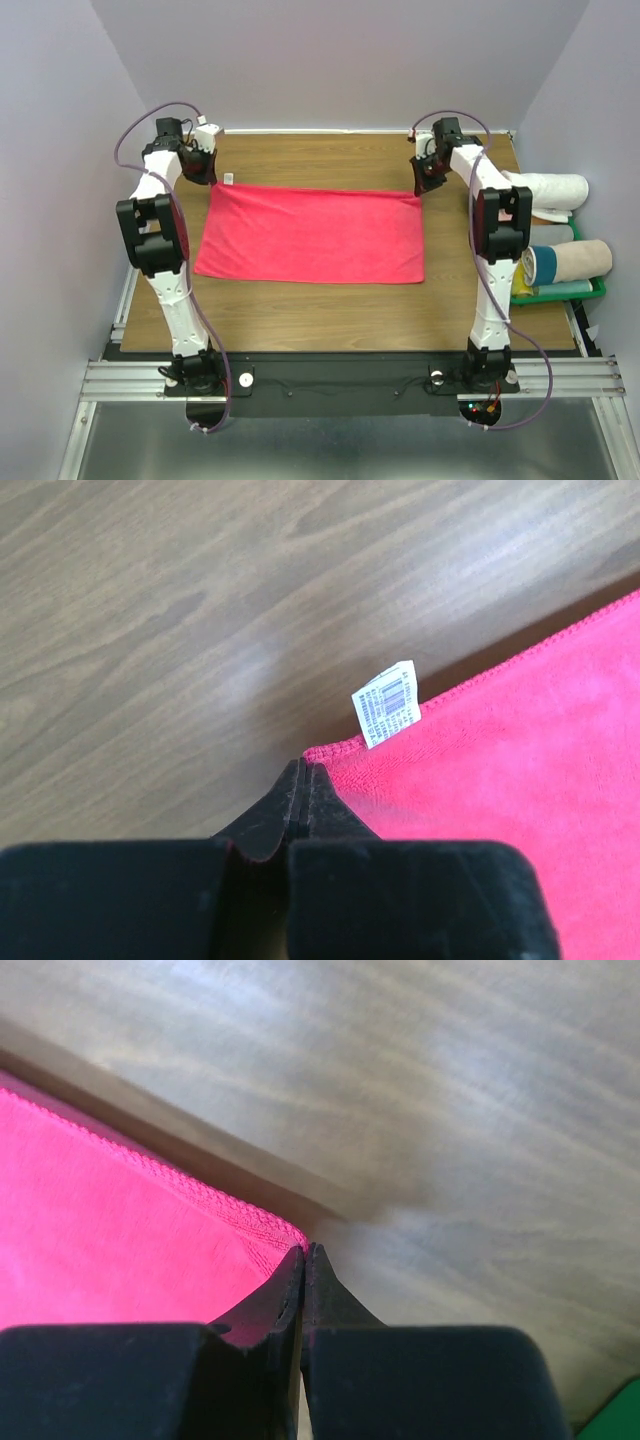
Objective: Roll the towels
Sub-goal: Fold the towel
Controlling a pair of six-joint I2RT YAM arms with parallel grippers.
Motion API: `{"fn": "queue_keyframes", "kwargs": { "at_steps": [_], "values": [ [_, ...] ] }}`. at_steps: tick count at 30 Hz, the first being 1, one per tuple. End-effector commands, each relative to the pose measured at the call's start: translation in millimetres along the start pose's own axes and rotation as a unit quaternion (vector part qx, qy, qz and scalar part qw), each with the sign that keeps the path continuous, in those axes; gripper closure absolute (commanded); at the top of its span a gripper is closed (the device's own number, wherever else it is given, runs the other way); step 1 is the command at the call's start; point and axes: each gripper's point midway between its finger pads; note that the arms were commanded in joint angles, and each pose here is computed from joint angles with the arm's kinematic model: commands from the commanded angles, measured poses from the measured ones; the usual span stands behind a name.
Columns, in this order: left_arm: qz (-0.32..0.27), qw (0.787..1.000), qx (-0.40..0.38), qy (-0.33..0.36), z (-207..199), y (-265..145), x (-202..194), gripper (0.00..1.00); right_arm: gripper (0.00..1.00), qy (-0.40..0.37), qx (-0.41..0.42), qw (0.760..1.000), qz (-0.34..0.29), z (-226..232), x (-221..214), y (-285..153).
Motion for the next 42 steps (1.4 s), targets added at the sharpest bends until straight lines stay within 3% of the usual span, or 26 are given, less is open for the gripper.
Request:
{"fn": "queue_keyframes", "kwargs": {
  "at_steps": [1, 12, 23, 33, 42],
  "values": [
    [-0.038, 0.999, 0.011, 0.032, -2.9, -46.9, 18.8, 1.0, 0.99, -0.033, 0.018, 0.998, -0.048, 18.6, 18.2, -51.0],
    [-0.028, 0.996, -0.036, 0.081, -40.0, -89.7, -30.1, 1.0, 0.99, -0.061, 0.06, 0.996, -0.023, 45.5, -38.0, -84.6],
    [0.0, 0.978, -0.089, 0.188, -72.3, -124.1, -88.0, 1.0, 1.0, -0.084, 0.111, 0.99, 0.028, 70.2, -110.2, -105.3],
    [0.041, 0.95, -0.144, 0.275, -111.0, -122.2, -152.3, 1.0, 0.99, -0.126, 0.11, 0.98, 0.105, 63.4, -187.0, -100.8],
    [0.056, 0.949, -0.145, 0.274, -117.7, -116.3, -171.0, 1.0, 0.99, -0.125, 0.121, 0.976, 0.13, 65.7, -209.2, -86.4]
  ]
}}
Point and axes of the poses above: each gripper's point midway between its finger pads, its own y axis out along the fingers, its own z axis along the line the jaws close on, x = y × z, and after that the axes turned 10 degrees about y, right-handed
